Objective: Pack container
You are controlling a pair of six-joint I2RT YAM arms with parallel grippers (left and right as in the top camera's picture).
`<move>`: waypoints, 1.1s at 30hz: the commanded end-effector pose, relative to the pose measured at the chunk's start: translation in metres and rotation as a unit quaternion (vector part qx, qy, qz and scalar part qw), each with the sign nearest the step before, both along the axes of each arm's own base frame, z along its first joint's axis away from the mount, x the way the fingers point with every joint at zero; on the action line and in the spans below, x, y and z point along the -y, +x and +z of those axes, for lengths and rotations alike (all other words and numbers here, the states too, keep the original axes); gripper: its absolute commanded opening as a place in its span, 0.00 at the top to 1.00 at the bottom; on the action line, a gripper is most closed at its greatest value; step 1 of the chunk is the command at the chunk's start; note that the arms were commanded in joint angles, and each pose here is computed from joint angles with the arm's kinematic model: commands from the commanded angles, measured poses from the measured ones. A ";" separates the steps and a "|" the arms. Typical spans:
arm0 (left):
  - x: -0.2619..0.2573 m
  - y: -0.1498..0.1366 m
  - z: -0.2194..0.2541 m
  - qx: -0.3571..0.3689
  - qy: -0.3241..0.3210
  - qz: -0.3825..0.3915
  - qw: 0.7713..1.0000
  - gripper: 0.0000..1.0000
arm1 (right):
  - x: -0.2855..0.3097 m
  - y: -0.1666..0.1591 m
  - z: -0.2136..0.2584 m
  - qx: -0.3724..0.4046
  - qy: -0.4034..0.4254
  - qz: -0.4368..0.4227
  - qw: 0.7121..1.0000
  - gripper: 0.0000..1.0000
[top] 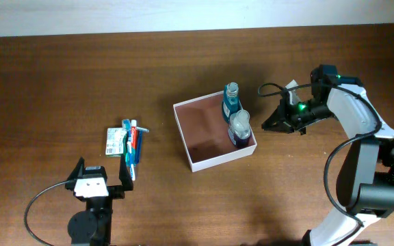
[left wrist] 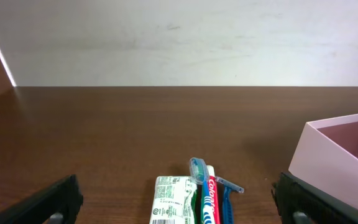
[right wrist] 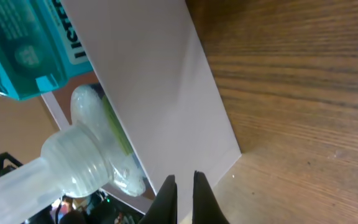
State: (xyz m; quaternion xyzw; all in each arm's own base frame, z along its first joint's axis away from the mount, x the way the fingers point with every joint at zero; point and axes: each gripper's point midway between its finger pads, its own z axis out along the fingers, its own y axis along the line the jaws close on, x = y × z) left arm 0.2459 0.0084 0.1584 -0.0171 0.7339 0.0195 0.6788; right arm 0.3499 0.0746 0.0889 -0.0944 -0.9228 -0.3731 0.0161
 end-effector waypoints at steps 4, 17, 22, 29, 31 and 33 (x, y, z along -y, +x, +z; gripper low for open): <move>0.001 0.000 -0.002 -0.001 0.007 -0.004 1.000 0.00 | -0.011 -0.009 -0.002 -0.020 -0.006 0.012 1.000 0.96; 0.001 0.000 -0.002 -0.001 0.007 -0.004 1.000 0.00 | -0.054 -0.019 0.001 -0.051 0.004 0.032 0.998 0.96; 0.001 0.000 -0.002 -0.001 0.007 -0.004 1.000 0.00 | -0.054 -0.019 0.001 -0.050 0.006 0.031 0.998 0.96; 0.001 0.000 -0.002 -0.001 0.007 -0.004 1.000 0.00 | -0.041 -0.014 -0.005 -0.044 -0.020 0.023 0.999 0.96; 0.001 0.000 -0.002 -0.001 0.007 -0.004 1.000 0.01 | -0.033 -0.007 -0.005 -0.033 -0.017 0.010 0.999 0.96; 0.001 0.000 -0.002 -0.001 0.007 -0.004 1.000 0.01 | -0.024 -0.001 -0.004 -0.023 -0.016 -0.001 1.000 0.96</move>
